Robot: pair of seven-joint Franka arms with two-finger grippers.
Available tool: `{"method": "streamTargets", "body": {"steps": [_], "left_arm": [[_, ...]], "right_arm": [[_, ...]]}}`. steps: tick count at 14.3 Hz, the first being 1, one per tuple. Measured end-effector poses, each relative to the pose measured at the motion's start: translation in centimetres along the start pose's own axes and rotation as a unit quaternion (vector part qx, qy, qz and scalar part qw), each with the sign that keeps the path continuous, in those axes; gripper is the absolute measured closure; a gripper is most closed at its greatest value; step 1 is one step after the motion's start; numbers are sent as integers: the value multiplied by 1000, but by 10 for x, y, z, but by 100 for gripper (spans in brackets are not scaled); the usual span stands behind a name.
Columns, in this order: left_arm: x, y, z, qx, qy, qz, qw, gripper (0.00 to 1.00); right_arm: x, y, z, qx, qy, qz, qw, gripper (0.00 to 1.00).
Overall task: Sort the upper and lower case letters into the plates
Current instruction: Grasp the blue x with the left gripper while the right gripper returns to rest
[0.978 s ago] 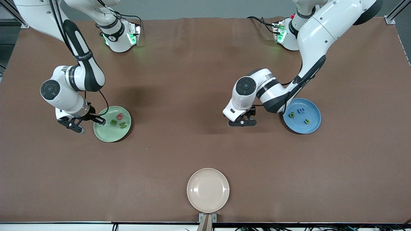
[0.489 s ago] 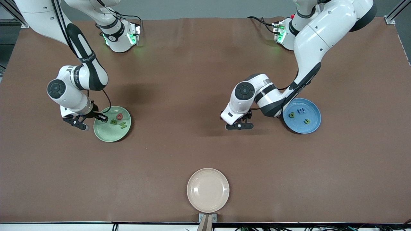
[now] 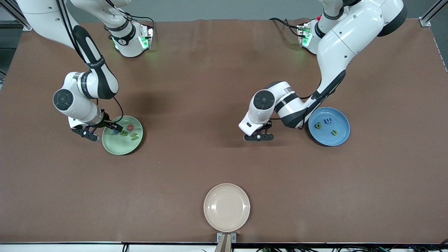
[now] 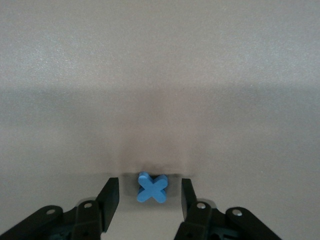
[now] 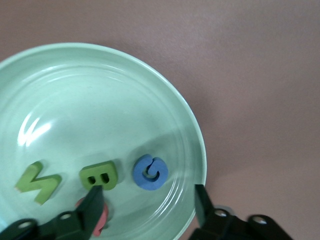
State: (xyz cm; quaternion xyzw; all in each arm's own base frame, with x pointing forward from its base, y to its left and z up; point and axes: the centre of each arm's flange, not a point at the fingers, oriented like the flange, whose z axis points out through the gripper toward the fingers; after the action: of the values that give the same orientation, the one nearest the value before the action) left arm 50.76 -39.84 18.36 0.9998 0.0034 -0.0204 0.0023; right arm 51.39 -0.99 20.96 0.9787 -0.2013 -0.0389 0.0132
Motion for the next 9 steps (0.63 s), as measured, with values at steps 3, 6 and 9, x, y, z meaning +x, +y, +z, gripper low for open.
{"method": "streamTargets", "body": {"steps": [3,6,9], "left_arm": [[0,0,1,0,-1,0,1000,44],[0,0,3,0,-3,-1,1000,47],[2,0,5,-2,-3,-2,1000,54]], "right_arm": [[20,-8,-46,-4,-22,-54,998,0],[55,0,-114,-3,-33,-111,993,0],[85,17,-180,-25,-16,-153,988,0]]}}
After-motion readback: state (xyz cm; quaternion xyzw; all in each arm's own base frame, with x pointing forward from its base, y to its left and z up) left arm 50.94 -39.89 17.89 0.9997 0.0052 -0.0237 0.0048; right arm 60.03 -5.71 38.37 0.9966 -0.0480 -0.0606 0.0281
